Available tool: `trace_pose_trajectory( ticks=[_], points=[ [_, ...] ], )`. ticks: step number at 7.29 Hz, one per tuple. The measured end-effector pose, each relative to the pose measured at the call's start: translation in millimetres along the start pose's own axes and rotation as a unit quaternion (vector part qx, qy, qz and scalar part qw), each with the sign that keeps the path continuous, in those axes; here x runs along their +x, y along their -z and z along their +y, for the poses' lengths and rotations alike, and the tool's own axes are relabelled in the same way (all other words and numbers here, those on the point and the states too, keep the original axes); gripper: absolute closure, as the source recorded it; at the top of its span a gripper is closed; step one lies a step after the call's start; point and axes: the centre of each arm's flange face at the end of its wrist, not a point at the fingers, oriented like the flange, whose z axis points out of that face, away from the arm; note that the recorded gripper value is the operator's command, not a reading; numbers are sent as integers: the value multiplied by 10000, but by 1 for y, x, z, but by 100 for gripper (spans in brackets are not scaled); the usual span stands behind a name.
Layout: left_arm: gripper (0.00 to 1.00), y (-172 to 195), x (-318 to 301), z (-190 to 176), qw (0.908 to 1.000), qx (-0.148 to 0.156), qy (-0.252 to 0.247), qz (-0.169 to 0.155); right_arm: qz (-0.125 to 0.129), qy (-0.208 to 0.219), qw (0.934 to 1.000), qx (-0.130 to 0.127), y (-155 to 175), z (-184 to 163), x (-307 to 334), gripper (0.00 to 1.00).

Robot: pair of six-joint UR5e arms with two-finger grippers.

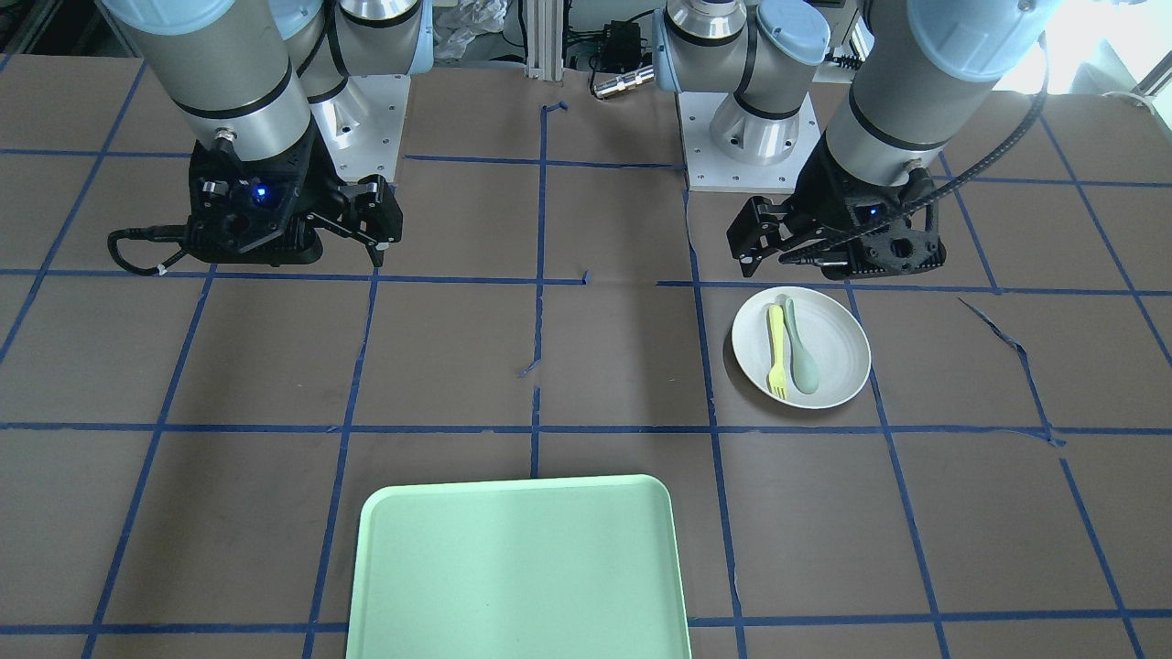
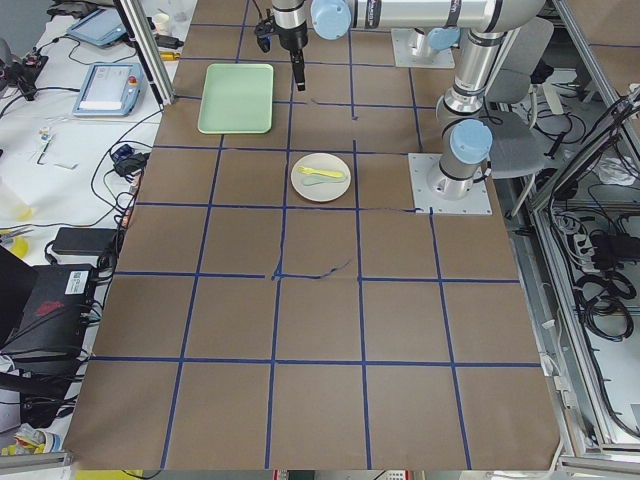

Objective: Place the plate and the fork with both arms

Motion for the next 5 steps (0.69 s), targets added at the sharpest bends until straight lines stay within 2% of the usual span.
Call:
trace_pose_trajectory(
  ticks=[2,5],
  points=[
    [0,-10,-25,-11,9999,108,19,30,2,-3,10000,-17,-2,-1,0,0],
    [0,-71,-146,-39,9998,99,-89,133,13,-13,9999,-120,-15,-4,0,0]
  ],
)
